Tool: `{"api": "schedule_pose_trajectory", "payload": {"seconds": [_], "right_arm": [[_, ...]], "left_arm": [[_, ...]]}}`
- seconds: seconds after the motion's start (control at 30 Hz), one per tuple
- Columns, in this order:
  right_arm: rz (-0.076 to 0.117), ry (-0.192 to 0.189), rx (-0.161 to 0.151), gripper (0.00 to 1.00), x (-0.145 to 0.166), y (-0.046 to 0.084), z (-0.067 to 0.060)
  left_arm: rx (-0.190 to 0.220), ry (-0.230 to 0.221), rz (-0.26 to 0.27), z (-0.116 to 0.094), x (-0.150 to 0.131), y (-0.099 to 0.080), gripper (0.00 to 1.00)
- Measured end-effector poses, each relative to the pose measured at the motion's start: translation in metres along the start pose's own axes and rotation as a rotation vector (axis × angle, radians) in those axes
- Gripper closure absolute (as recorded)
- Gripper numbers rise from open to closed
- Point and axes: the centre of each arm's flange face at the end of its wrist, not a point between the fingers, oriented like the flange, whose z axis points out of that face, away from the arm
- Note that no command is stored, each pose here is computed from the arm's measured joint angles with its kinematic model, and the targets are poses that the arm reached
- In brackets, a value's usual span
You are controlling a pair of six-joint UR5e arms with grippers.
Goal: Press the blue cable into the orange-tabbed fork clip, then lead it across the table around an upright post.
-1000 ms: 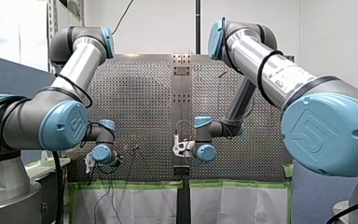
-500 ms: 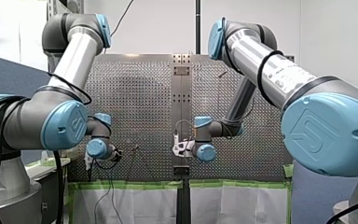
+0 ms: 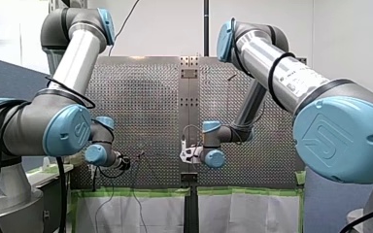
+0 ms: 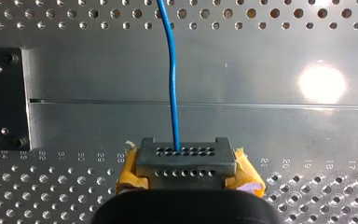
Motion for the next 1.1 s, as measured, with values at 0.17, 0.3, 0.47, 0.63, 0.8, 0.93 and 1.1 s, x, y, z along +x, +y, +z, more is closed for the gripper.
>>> {"api": "schedule_pose_trajectory", "payload": {"seconds": [0.17,0.3,0.47,0.63,0.8,0.93,1.1], "right_arm": [[0.0,-0.001,0.0,1.0,0.0,0.0,0.0],[0.001,0.0,-0.001,1.0,0.0,0.001,0.0],[0.001,-0.001,-0.001,1.0,0.0,0.0,0.0],[0.001,0.0,-0.001,1.0,0.0,0.0,0.0],[0.001,-0.001,-0.001,1.0,0.0,0.0,0.0],[0.001,-0.001,-0.001,1.0,0.0,0.001,0.0],[0.001,0.0,-0.002,1.0,0.0,0.002,0.0]], "left_arm": [[0.044,-0.024,0.016,0.002,-0.001,-0.007,0.0],[0.051,-0.052,0.026,0.004,-0.004,-0.01,0.0],[0.026,-0.095,0.049,0.008,-0.007,-0.01,0.0],[0.006,-0.11,0.071,0.008,-0.008,-0.01,0.0],[0.01,-0.111,0.077,0.008,-0.008,-0.014,0.0],[0.015,-0.111,0.078,0.008,-0.007,-0.017,0.0],[0.019,-0.111,0.078,0.008,-0.006,-0.019,0.0]]}}
